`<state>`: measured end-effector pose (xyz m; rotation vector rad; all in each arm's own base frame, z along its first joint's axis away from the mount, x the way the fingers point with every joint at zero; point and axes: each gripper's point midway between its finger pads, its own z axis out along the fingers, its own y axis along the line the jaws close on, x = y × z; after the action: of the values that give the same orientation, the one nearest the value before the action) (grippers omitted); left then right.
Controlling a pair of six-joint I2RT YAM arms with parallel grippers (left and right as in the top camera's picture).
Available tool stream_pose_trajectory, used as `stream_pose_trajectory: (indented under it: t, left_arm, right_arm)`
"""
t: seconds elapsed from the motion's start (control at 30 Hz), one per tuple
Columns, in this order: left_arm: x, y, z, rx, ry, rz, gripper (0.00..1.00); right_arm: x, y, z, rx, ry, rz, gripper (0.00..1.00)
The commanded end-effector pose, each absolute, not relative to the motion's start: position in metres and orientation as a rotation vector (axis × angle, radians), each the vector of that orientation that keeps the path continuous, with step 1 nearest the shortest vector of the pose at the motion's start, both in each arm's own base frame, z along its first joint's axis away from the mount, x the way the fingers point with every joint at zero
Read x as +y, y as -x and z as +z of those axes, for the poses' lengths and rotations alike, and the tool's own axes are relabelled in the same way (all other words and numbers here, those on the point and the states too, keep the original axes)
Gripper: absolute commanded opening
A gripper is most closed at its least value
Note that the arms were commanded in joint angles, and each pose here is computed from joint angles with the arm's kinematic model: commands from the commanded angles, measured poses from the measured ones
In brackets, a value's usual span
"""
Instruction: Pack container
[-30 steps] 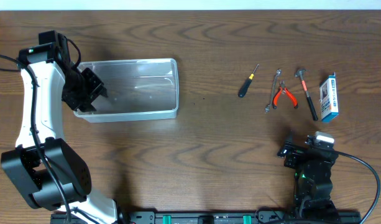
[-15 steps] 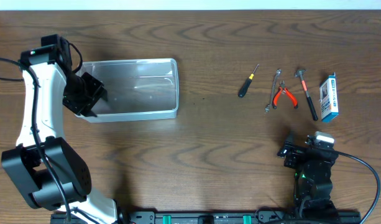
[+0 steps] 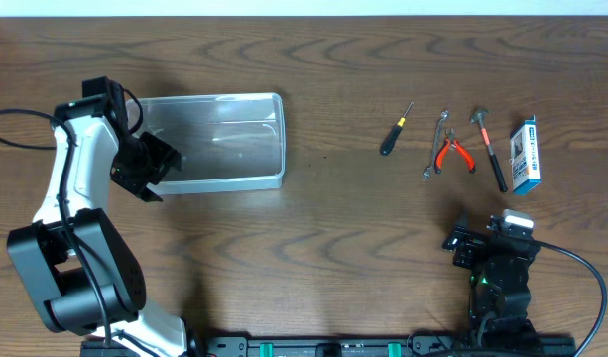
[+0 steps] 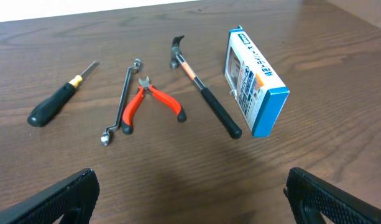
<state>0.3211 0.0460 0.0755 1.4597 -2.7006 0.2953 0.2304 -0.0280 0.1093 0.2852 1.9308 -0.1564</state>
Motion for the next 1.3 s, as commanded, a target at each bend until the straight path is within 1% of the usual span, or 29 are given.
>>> stream_pose_trajectory:
  t: [0.0,0.3,0.43,0.47,0.5,0.7,1.27]
  left_arm:
    - [0.05,-0.318,0.07,-2.68,-1.49,0.266,0.59]
    - [0.05,-0.323,0.07,-2.697,-1.496,0.277,0.58]
    - [0.045,-0.324,0.071,-2.689,-1.488,0.318,0.45]
    - [0.043,-0.325,0.071,-2.686,-1.485,0.333,0.41]
    - [0.042,-0.325,0.071,-2.684,-1.483,0.344,0.36]
    - [0.035,-0.326,0.072,-2.686,-1.461,0.367,0.23]
    - [-0.015,-0.328,0.073,-2.71,-1.333,0.397,0.22]
  right_arm:
    - [-0.027,-0.23,0.108,1.932,-0.291,-0.145,0.99]
    - [-0.026,-0.23,0.108,1.932,-0.291,-0.145,0.99]
    - [-0.027,-0.23,0.108,1.932,-0.291,-0.145,0.99]
    - [-0.026,-0.23,0.108,1.932,-0.291,-0.145,0.99]
    - [-0.026,-0.23,0.108,1.932,-0.291,-0.145,0.99]
    - [-0.026,-0.23,0.108,1.932,-0.291,-0.145,0.99]
    - [-0.026,-0.23,0.108,1.932,-0.291,-0.145,0.99]
